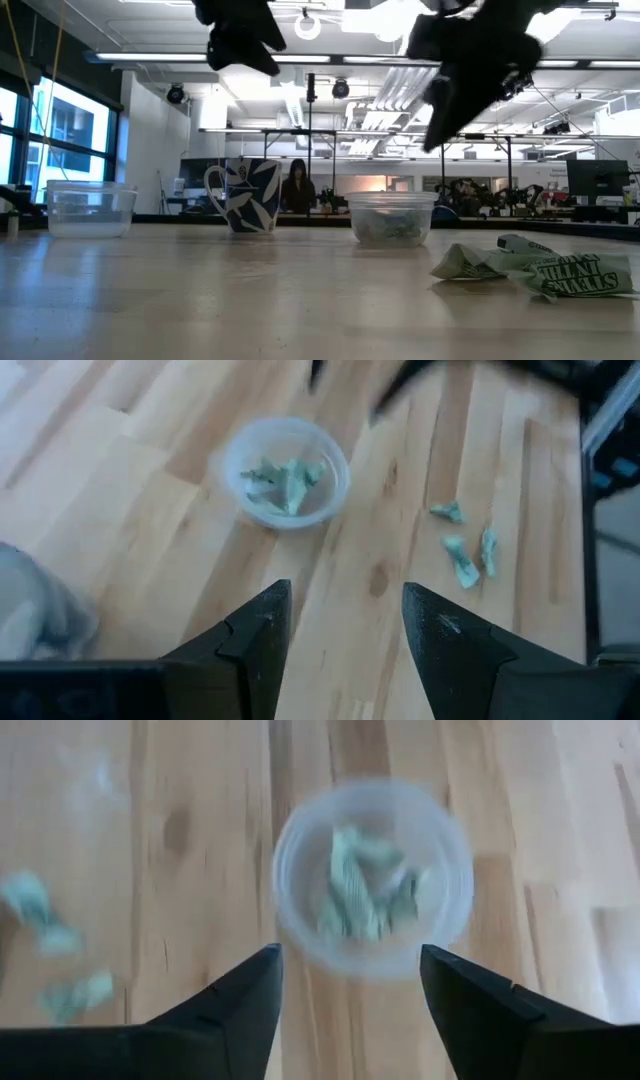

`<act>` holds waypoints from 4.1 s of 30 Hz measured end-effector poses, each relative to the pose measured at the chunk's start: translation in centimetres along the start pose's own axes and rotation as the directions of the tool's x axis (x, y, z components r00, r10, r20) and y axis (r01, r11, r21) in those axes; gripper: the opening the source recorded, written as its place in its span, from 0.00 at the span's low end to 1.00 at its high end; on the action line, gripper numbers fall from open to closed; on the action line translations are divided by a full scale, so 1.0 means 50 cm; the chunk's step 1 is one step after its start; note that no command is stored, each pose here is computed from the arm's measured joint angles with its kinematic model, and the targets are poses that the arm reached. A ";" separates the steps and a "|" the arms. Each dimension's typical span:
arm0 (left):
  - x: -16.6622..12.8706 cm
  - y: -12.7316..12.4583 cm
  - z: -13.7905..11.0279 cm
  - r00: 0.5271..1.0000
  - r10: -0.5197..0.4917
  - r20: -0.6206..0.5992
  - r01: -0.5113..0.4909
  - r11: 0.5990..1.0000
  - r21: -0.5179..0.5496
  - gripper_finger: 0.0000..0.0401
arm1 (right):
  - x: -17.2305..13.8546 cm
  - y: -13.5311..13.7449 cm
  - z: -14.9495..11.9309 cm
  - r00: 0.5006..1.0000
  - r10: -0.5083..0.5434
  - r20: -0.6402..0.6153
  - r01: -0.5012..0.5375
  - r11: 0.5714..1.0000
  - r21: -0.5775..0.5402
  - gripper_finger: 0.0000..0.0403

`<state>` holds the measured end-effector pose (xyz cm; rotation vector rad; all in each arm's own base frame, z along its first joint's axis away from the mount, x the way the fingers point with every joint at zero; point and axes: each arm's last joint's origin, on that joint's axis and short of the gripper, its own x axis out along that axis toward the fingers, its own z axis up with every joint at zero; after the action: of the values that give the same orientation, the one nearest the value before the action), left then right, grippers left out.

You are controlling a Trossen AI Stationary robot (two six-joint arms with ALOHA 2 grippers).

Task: Pick and place Stevia / Truvia into bins
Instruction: Put the green stevia packet into the right transparent container

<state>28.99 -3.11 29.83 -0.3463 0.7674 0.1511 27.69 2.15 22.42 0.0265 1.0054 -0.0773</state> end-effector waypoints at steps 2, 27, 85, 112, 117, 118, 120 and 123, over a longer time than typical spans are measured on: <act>0.032 -0.035 -0.013 1.000 -0.026 -0.008 0.027 0.999 0.040 0.56 | -0.017 0.021 -0.019 1.000 -0.013 -0.026 0.012 0.999 -0.031 0.56; 0.381 -0.312 -0.120 0.993 0.009 -0.119 0.014 0.981 0.196 0.56 | -0.100 0.230 -0.224 0.993 -0.052 -0.107 0.051 0.999 -0.012 0.54; 0.319 0.064 0.131 0.977 0.101 -0.190 -0.046 0.959 0.279 0.07 | -0.072 0.150 -0.179 0.965 -0.242 -0.104 0.260 0.939 0.224 0.53; 0.185 -0.239 -0.003 0.982 0.134 -0.131 -0.103 0.971 0.217 0.55 | 0.020 0.206 -0.134 0.990 0.111 -0.089 -0.132 0.951 -0.280 0.53; 0.156 -0.302 -0.067 0.976 0.170 -0.135 -0.158 0.983 0.096 0.51 | 0.048 0.238 -0.154 0.986 0.108 -0.124 -0.163 0.755 -0.635 0.53; 0.152 -0.309 -0.075 0.976 0.175 -0.129 -0.169 0.984 0.056 0.51 | 0.052 0.243 -0.156 0.985 0.114 -0.128 -0.170 0.703 -0.691 0.53; 0.143 -0.323 -0.090 0.976 0.187 -0.111 -0.190 0.982 -0.018 0.50 | 0.060 0.251 -0.157 0.985 0.125 -0.118 -0.171 0.643 -0.747 0.53; 0.131 -0.343 -0.108 0.978 0.195 -0.079 -0.203 0.974 -0.101 0.48 | 0.068 0.255 -0.137 0.979 0.167 -0.116 -0.202 0.746 -0.634 0.53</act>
<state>34.57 -21.00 25.94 -0.3786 0.8636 0.3725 24.73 15.09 15.74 -0.5106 1.0332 0.4631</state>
